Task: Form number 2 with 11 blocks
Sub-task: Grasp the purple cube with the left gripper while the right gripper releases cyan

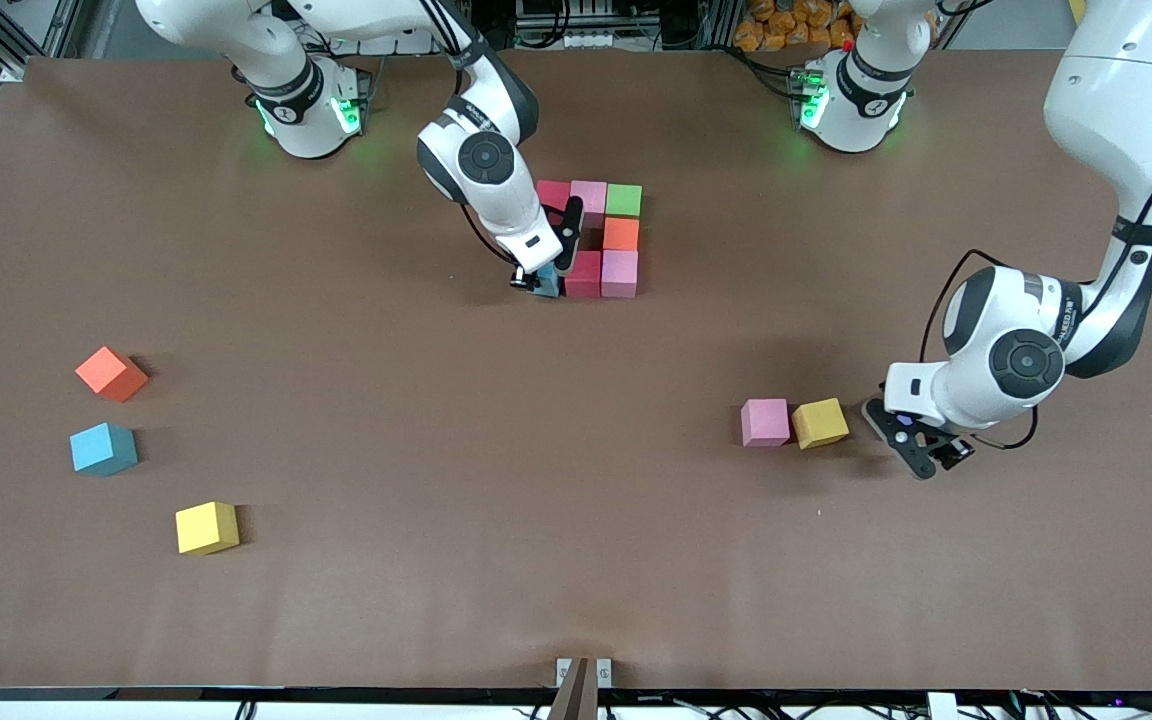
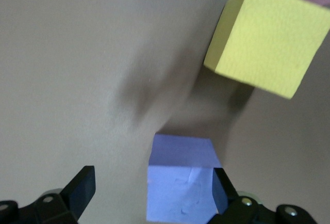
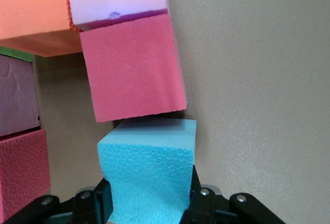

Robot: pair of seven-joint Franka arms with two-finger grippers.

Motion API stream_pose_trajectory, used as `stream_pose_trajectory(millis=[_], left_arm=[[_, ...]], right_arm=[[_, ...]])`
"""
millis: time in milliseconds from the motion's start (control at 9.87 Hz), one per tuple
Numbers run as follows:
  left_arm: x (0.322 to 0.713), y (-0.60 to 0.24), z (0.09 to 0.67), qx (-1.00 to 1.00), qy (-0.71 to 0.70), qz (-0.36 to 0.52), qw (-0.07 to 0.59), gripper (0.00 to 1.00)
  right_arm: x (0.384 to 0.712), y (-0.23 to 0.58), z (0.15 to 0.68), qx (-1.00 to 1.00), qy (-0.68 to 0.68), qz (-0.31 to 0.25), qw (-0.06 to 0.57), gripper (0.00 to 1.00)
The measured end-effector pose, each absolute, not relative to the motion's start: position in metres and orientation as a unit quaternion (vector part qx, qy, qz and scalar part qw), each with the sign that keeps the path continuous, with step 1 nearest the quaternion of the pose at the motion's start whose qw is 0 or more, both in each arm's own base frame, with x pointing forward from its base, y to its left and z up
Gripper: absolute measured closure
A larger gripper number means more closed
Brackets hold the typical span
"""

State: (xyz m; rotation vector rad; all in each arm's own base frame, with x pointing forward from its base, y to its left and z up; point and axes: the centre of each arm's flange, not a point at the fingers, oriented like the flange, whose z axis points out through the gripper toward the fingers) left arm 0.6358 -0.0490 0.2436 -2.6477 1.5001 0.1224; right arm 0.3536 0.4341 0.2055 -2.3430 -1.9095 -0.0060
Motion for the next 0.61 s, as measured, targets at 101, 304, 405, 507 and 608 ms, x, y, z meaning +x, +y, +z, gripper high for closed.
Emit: stream_pose_trajectory(millis=[101,304,405,507,608], left_arm=[[0.633,-0.047,0.244,-0.868,0.492,0.043,0.049,0.0],[0.623,-0.045,0.245,-0.867,0.493,0.045,0.051,0.0],[0.618,-0.041,0.243,-0.868,0.493,0.041,0.051,0.0],[0.614,-0.033,0.239,-0.866,0.497,0.035,0.052,0.0],[0.613,-0.025,0.236,-0.864,0.501,0.031,0.051,0.0]], right_arm=[[0.354,0.434,0.205,-0.775,-0.629,-0.002,0.059,0.44],[0.354,0.435,0.205,-0.778,-0.626,-0.002,0.059,0.44],[0.355,0.435,0.205,-0.779,-0.624,-0.002,0.059,0.44],[0.355,0.436,0.205,-0.783,-0.62,-0.001,0.058,0.44],[0.356,0.437,0.205,-0.786,-0.616,0.0,0.052,0.44]])
